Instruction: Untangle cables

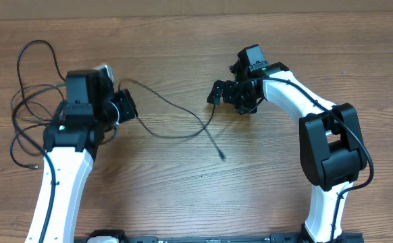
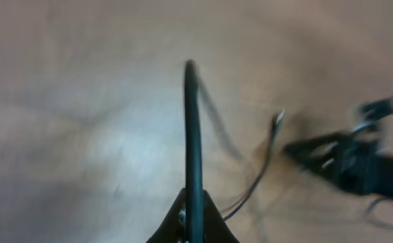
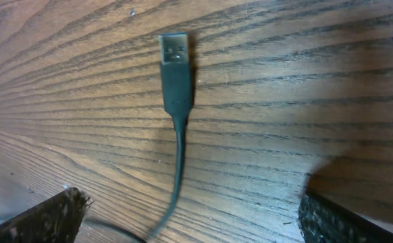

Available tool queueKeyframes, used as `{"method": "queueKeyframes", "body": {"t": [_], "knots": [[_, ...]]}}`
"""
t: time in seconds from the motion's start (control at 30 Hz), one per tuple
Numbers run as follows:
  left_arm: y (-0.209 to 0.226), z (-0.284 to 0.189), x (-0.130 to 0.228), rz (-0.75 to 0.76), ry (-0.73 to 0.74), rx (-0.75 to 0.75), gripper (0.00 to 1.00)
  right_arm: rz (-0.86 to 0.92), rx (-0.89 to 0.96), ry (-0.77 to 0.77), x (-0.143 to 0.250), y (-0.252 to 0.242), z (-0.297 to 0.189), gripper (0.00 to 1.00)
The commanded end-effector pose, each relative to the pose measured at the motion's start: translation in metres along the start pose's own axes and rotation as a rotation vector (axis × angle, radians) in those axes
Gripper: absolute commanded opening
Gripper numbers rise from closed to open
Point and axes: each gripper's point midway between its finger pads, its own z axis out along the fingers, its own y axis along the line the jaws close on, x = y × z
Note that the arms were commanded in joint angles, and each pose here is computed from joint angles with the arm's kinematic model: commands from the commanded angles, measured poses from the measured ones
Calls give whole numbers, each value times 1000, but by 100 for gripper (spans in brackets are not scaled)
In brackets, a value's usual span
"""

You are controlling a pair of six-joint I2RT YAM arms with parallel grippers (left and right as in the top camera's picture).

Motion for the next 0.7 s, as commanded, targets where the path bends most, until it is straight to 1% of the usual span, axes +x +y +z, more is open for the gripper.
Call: {"method": "queueKeyframes", "body": {"t": [0.0,0.23,0.37,0.43,0.5,0.57,0.67], "knots": [[-20,-17,-29,34,-119,66,4,1,8,-8,-2,-1,1,100],[-45,-32,-78,86,-329,156,4,0,6,-11,-3,-1,1,100],[-57,-48,-111,120,-489,187,5,-7,0,-24,-6,1,1,100],[-57,-60,-130,138,-590,158,4,-15,-8,-41,-11,3,1,100],[-51,-70,-146,174,-679,97,4,-22,-15,-55,-14,5,1,100],[-44,-78,-157,235,-747,11,5,-23,-16,-58,-15,5,1,100],[-37,-85,-165,351,-795,-95,5,-25,-17,-62,-16,6,1,100]]}}
